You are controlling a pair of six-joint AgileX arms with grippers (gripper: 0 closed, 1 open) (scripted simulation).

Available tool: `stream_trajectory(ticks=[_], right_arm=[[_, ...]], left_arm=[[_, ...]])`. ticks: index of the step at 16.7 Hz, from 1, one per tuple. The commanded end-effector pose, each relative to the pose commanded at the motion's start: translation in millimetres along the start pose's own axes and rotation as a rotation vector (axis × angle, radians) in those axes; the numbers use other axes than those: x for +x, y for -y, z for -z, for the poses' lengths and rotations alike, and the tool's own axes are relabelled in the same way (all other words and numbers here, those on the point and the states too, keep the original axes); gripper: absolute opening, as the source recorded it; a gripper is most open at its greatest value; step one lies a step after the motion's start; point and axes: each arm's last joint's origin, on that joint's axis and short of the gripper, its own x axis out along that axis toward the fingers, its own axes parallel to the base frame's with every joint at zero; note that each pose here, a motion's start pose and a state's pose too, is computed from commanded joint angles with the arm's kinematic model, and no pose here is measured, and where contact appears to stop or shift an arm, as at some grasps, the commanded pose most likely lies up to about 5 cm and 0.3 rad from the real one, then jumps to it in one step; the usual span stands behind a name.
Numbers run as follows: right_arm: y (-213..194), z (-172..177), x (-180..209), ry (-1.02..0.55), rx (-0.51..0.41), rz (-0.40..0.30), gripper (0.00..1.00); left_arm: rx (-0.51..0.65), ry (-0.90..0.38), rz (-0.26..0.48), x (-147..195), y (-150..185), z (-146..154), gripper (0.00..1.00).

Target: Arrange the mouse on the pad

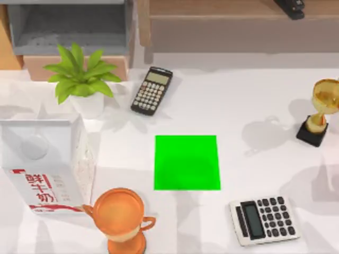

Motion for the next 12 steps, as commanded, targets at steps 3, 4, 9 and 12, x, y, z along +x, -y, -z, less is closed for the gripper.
stream_trajectory(ticks=[3,4,9,12], right_arm=[[0.0,0.0,0.0,0.0,0.0,0.0,1.0],[0.0,0.0,0.0,0.0,0.0,0.0,1.0],[0.0,0.0,0.0,0.0,0.0,0.0,1.0],[0.0,0.0,0.0,0.0,0.0,0.0,1.0]], left_arm=[[-0.082,-0.295,-0.15,44.0,-10.8,-17.0,1.0],[-0.112,-0.404,-0.199,58.4,-16.9,-16.3,1.0],[-0.271,-0.9,-0.383,106.7,-51.7,5.2,1.0],[-0.346,-1.076,-0.435,119.0,-65.8,16.5,1.0]])
